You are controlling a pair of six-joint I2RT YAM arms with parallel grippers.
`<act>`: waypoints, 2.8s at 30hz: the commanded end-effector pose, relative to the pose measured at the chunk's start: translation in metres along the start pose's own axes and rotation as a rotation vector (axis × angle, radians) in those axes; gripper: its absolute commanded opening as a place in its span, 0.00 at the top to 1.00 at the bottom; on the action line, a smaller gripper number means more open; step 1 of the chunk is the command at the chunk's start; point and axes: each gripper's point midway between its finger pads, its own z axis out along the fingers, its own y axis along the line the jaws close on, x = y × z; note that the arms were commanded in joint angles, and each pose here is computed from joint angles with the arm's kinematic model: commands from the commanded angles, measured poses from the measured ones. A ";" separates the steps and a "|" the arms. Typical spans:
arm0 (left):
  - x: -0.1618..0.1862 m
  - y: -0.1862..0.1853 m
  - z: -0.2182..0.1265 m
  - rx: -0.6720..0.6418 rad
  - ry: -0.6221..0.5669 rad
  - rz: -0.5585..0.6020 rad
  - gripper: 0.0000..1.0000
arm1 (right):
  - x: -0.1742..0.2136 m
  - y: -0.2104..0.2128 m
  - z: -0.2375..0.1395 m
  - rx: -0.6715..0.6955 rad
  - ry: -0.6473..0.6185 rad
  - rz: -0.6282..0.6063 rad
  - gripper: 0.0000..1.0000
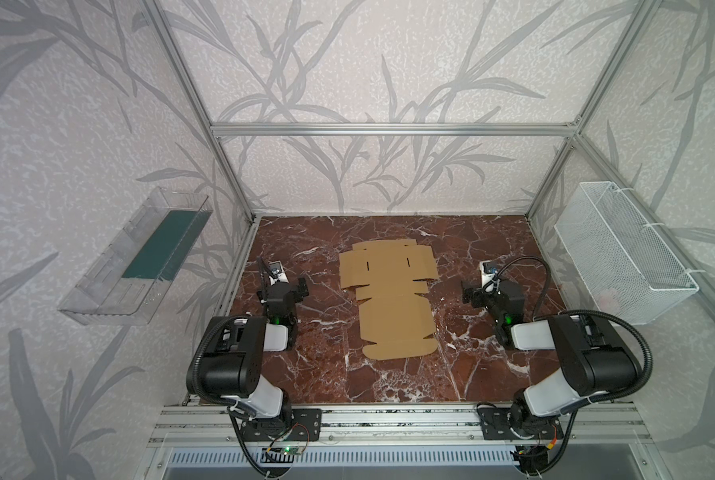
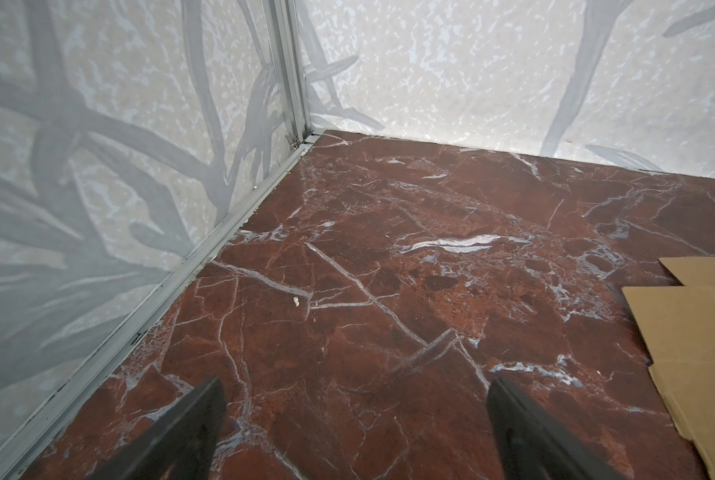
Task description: Fold the paper box
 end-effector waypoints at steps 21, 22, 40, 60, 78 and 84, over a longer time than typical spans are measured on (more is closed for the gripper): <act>-0.055 0.004 -0.031 0.012 -0.030 -0.029 0.01 | -0.108 0.018 -0.084 -0.063 -0.150 0.637 0.01; -0.070 0.006 -0.039 0.011 -0.049 -0.079 0.01 | -0.103 0.019 -0.088 -0.078 -0.142 0.768 0.01; -0.123 -0.013 -0.138 0.222 0.142 -0.571 0.01 | 0.013 0.157 -0.179 -0.285 0.437 0.905 0.01; -0.049 -0.081 -0.112 0.227 0.635 -0.273 0.01 | 0.055 0.257 -0.203 -0.251 0.501 0.899 0.21; 0.043 -0.170 -0.113 0.158 0.840 0.072 0.01 | 0.074 0.263 -0.189 -0.192 0.507 0.926 0.32; 0.063 -0.183 -0.110 0.141 0.879 0.121 0.01 | 0.084 0.263 -0.185 -0.181 0.531 0.948 0.37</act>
